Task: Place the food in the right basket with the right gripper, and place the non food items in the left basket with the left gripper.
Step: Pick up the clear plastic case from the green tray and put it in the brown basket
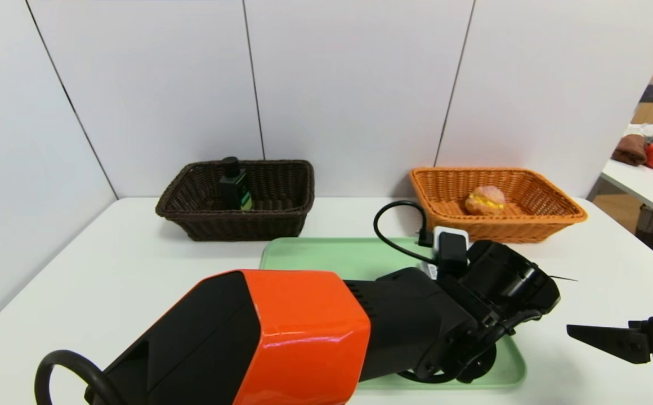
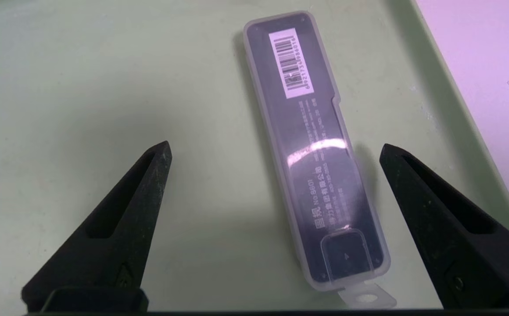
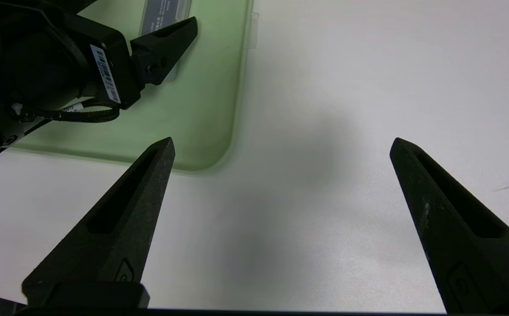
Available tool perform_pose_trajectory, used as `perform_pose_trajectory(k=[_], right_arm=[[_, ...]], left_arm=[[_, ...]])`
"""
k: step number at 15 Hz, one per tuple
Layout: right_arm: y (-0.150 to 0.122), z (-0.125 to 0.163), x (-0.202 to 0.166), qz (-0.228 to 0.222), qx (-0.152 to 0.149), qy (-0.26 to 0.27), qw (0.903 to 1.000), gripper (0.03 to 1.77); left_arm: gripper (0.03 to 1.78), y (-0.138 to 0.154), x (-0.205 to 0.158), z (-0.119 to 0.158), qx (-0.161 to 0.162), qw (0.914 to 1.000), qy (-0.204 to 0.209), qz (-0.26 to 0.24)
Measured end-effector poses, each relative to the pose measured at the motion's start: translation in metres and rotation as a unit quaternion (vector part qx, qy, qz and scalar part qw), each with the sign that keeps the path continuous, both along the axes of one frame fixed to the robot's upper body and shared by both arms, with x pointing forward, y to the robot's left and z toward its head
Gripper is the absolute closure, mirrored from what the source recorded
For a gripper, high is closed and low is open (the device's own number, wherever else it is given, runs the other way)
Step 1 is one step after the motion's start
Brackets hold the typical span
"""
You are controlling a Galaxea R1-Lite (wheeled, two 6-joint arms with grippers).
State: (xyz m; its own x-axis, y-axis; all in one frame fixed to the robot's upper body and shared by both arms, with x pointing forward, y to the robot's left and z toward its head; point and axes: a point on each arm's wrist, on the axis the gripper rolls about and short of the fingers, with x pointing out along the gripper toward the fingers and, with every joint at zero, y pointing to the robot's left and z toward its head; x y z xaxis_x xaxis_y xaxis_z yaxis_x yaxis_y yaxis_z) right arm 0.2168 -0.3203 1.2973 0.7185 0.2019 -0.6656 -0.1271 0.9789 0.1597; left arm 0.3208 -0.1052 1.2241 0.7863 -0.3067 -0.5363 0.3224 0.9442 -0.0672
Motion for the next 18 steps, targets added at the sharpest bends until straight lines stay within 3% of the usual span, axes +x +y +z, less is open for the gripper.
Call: perform_pose_trajectory(k=[18], right_arm=[[0.0,-0.002,-0.005,0.003,0.003,-0.001,1.0,0.1]], left_arm=[[0.12,-0.001,0.012,-0.01,0.005,0.9999,-0.012,-0.001]])
